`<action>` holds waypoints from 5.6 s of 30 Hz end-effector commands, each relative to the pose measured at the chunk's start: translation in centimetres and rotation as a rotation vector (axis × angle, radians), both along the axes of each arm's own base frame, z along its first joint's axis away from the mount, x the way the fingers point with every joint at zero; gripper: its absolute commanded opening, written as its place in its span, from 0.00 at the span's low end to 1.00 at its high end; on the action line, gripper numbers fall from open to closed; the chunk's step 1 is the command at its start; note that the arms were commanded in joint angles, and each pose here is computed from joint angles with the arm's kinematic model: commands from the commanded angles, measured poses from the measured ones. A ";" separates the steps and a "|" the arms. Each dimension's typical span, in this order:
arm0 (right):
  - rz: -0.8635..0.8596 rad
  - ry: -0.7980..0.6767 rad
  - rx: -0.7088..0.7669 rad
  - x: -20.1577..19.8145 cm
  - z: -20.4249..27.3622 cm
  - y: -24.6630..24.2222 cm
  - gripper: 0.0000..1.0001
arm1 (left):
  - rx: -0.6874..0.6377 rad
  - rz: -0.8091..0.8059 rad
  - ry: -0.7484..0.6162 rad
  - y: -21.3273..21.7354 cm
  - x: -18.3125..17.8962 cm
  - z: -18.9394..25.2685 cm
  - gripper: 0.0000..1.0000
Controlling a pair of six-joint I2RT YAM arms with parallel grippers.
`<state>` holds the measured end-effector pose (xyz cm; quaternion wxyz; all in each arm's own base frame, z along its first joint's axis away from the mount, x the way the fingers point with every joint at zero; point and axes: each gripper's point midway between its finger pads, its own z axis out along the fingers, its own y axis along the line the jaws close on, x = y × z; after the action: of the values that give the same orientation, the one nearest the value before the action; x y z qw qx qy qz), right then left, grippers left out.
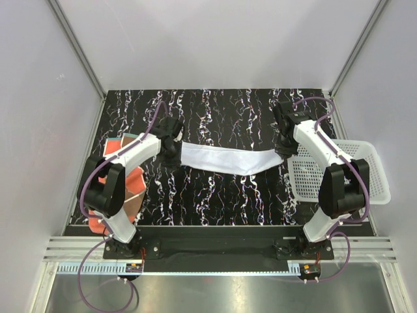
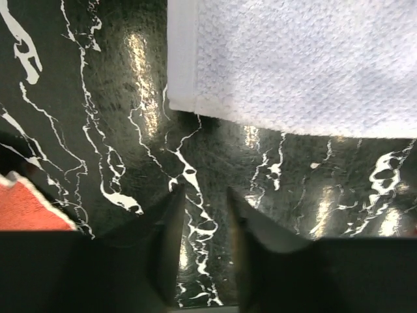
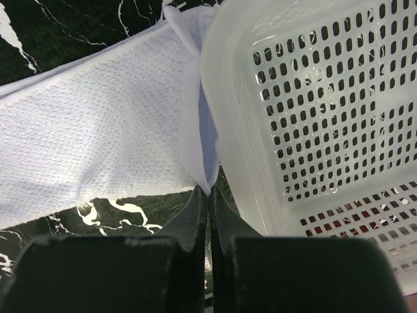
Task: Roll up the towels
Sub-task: Fold the towel
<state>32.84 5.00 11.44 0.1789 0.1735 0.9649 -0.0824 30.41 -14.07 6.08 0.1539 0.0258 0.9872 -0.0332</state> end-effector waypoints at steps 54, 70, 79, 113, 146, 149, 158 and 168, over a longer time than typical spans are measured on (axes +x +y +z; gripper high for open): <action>0.460 -0.153 0.091 4.5 7.8 17.9 0.00 | -0.025 0.104 -0.233 3.7 2.1 6.4 0.85; 0.612 -0.218 0.334 4.0 7.7 31.4 0.00 | 0.033 0.205 -0.247 6.4 2.1 6.7 0.85; 0.629 -0.194 0.404 3.4 5.5 34.5 0.00 | 0.033 0.231 -0.265 7.0 2.1 7.1 0.84; 0.716 -0.132 0.564 0.7 -1.0 41.8 0.96 | 0.033 0.274 -0.271 7.2 2.0 6.6 0.84; 0.355 -0.014 0.599 -2.7 -11.6 23.9 0.33 | -0.161 -0.089 -0.248 -3.4 5.9 6.5 0.78; 0.344 0.016 0.608 -4.0 -12.6 23.4 0.32 | -0.132 -0.125 -0.218 -4.4 6.3 5.0 0.75; 0.305 0.074 0.591 -8.4 -14.2 20.5 0.31 | 0.011 -0.112 -0.081 -2.6 5.2 -0.2 0.64; 0.297 0.086 0.594 -9.3 -14.5 20.0 0.29 | 0.029 -0.104 -0.087 -2.4 5.0 -0.5 0.14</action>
<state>28.12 28.90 1.78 0.1635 0.0618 0.9330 0.3146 34.63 -16.83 4.54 0.1693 0.0813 0.9814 -0.0393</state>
